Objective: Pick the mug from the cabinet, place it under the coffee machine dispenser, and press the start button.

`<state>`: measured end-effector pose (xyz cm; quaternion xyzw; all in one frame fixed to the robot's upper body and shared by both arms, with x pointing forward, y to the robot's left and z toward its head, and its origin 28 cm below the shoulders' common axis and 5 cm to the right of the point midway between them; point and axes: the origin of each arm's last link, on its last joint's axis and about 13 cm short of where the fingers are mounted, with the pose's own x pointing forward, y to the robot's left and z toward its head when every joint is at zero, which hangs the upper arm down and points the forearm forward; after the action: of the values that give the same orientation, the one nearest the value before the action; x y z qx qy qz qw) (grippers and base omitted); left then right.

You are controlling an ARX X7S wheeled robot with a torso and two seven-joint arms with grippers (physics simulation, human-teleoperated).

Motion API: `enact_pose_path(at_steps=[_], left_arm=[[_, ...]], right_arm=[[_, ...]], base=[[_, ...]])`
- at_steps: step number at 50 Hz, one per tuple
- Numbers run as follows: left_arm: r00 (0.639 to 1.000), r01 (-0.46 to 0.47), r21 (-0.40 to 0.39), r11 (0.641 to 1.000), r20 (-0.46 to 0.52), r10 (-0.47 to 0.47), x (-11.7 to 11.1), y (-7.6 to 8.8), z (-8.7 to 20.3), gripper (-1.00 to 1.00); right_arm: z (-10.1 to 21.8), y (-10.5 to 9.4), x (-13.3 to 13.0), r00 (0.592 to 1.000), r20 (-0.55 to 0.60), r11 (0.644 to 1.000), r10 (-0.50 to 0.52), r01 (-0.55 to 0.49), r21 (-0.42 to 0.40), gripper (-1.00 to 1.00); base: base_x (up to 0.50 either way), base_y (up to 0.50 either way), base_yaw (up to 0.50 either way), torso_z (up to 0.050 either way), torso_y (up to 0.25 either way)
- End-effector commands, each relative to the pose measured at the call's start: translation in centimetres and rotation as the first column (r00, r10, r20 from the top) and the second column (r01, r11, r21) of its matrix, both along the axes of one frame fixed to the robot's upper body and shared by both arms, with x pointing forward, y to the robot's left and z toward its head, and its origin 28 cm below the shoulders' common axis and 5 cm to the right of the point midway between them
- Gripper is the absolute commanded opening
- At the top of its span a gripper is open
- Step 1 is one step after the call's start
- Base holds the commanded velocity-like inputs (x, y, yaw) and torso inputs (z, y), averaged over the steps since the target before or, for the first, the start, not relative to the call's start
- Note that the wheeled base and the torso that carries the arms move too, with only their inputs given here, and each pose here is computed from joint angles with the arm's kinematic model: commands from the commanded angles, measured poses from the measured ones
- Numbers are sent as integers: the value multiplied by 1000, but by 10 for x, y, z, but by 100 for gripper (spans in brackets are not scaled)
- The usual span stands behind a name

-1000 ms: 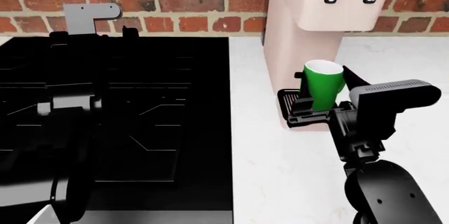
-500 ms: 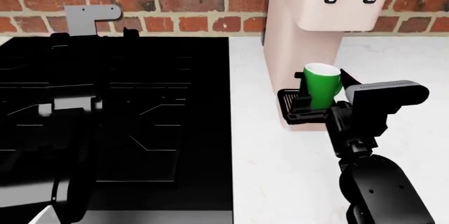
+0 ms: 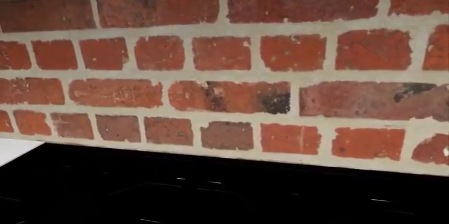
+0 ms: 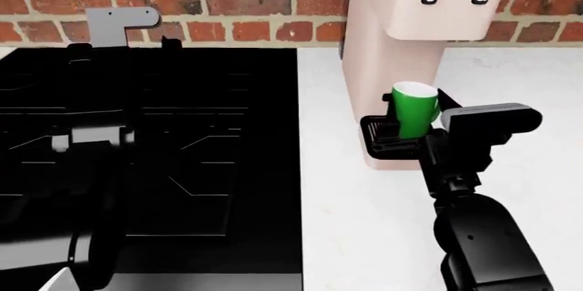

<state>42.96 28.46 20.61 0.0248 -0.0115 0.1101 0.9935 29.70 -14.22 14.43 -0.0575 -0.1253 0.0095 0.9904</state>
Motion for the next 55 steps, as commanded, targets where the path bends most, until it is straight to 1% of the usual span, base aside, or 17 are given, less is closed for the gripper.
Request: enact_pose_path(at_steps=[1,6,18,28,29,37,41,44,47,52,55], left_arm=[[1000,2,0,1000,0,-2,0,-1,-1,100],[1000,2,0,1000,-2,-2,0,-1,-1,100],[1000,6,-1,1000,-4,-6,0,-2,-2,100],[1000,6,-2,1000,-4,-6,0,-2,-3,100],[1000,6,-2,1000,-5,-6,0,-2,-3,100],[1000,6,-4,1000,-4,-6,0,-2,-3,100],[1000,7,-5,1000,-5,-7,0,-3,-4,100],[1000,7,-6,1000,-5,-7,0,-3,-4,100],[1000,7,-7,1000,-4,-7,0,-3,-4,100],[1000,6,-8,1000,-3,-6,0,-3,-4,100],[1000,2,-8,1000,-3,-2,0,-3,-5,100]], right_arm=[[-2,0,6,999,53,999,6,-3,-51,-100],[-5,-1,8,998,60,999,7,-4,-49,-100],[-13,-3,12,999,-4,999,-32,31,-31,-100],[-13,-1,12,1000,-11,1000,-17,16,-25,-100],[-13,-1,12,1000,-12,1000,-15,15,-24,100],[-9,3,7,1000,-1,1000,-6,6,-19,100],[-1,6,0,999,39,1000,-1,2,-16,100],[8,10,-13,997,77,1000,12,-12,-8,100],[16,13,-31,994,110,1000,20,-20,-4,100],[28,15,-58,992,123,999,39,-41,8,100],[36,16,-71,990,134,999,53,-53,-6,100]], base=[[0,0,0,0,0],[0,0,0,0,0],[0,0,0,1,0],[0,0,0,0,0],[0,0,0,0,0],[0,0,0,0,0],[0,0,0,0,0],[0,0,0,0,0],[0,0,0,0,0],[0,0,0,0,0],[0,0,0,0,0]])
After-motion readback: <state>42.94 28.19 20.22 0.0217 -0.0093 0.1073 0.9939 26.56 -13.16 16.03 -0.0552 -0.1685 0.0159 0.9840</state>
